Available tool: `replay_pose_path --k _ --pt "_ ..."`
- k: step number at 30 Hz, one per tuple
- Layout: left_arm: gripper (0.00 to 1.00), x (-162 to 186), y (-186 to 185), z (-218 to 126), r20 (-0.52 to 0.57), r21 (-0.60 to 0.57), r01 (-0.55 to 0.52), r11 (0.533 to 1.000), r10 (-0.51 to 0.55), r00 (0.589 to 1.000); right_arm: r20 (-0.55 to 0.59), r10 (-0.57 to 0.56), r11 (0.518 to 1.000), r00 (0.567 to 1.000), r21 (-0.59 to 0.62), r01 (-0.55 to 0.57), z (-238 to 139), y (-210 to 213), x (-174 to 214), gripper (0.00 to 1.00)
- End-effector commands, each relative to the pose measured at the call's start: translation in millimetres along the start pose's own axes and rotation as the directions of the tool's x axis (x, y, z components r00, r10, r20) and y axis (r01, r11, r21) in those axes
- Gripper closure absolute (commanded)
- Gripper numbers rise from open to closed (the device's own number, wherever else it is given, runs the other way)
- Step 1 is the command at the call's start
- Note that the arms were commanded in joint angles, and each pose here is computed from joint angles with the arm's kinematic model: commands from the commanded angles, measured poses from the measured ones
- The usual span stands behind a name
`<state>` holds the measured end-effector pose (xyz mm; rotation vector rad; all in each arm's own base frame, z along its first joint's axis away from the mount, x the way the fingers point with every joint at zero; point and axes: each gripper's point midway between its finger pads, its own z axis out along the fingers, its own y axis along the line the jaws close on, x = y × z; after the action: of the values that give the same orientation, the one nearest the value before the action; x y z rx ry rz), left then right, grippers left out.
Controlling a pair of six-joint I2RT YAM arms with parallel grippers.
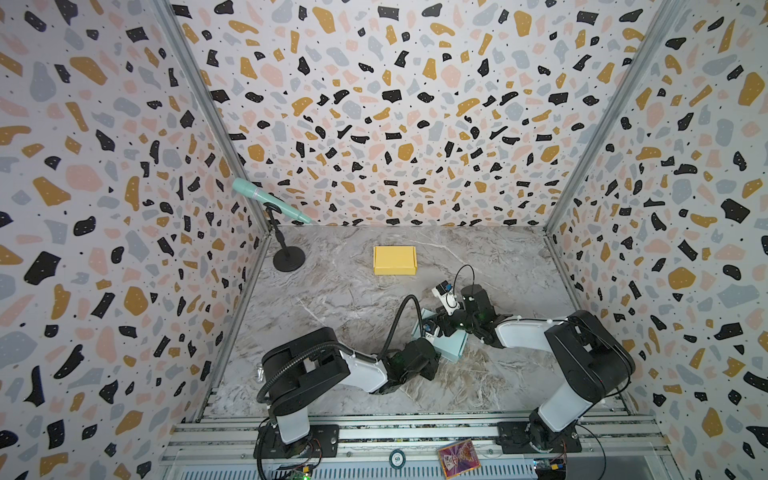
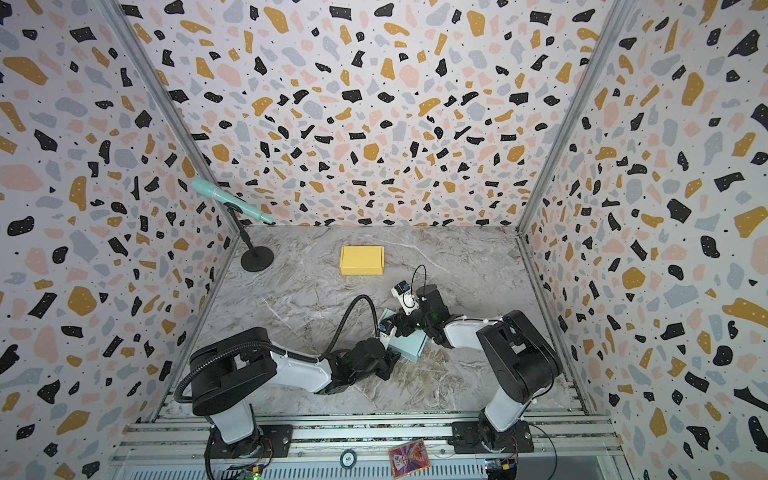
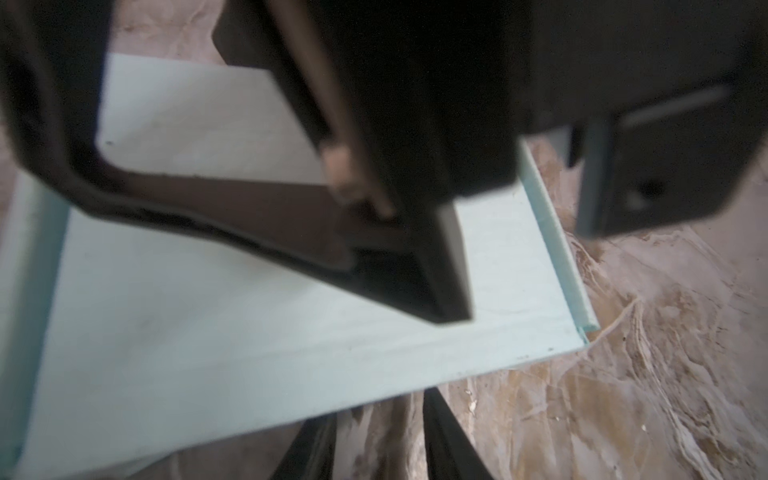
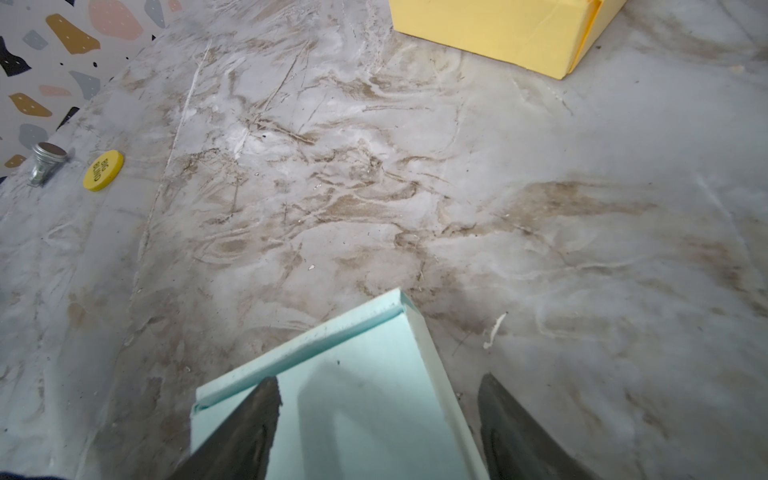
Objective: Fold the paper box
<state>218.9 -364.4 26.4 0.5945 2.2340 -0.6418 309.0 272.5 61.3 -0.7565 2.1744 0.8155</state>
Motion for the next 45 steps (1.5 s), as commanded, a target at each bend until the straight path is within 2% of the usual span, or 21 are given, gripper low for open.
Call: replay_pose_path --k 1,9,20,25,30,34,37,39,45 --pt "0.62 -14.8 13.3 1.6 0.083 -0.036 0.036 0.999 -0.033 0.996 -0.194 0.087 0.981 0.977 -0.155 -0.118 -1.6 47.1 52.7 0.24" --pt "0.55 -5.5 13.6 -9.9 0.068 -0.010 0.045 0.999 -0.044 0.997 -0.114 0.078 0.997 0.990 -0.004 -0.079 -15.7 29.2 18.8 0.22" --pt "0.45 -1.8 0.4 -44.9 0.010 0.088 0.054 0.995 -0.055 0.998 0.037 0.058 0.979 0.998 0.195 -0.064 -68.5 4.5 -40.9 0.15" --pt "0.45 -11.9 -3.7 -61.3 0.002 0.132 0.052 0.990 -0.052 0.999 0.086 0.066 0.969 0.994 0.232 -0.085 -98.7 8.5 -42.1 0.15" --pt "0.45 -39.3 24.8 -67.0 0.020 0.094 0.076 0.993 -0.078 0.997 0.129 0.123 0.971 0.984 0.189 -0.146 -118.9 24.1 -21.5 0.15" --pt "0.52 -50.7 45.2 -66.0 0.021 0.044 0.077 0.996 -0.078 0.997 0.127 0.170 0.973 0.977 0.138 -0.187 -124.2 37.5 2.7 0.15" --pt "0.69 -43.6 59.7 -68.2 0.018 0.004 0.090 0.996 -0.090 0.996 0.123 0.196 0.968 0.973 0.132 -0.212 -128.4 39.6 16.1 0.15" --pt "0.76 -37.6 68.0 -69.0 0.020 -0.002 0.115 0.993 -0.115 0.993 0.128 0.214 0.966 0.968 0.116 -0.229 -130.1 41.8 22.8 0.16" --pt "0.86 -35.3 72.2 -59.0 0.016 0.020 0.145 0.989 -0.145 0.989 0.110 0.265 0.958 0.958 0.086 -0.275 -126.2 43.6 49.6 0.16"
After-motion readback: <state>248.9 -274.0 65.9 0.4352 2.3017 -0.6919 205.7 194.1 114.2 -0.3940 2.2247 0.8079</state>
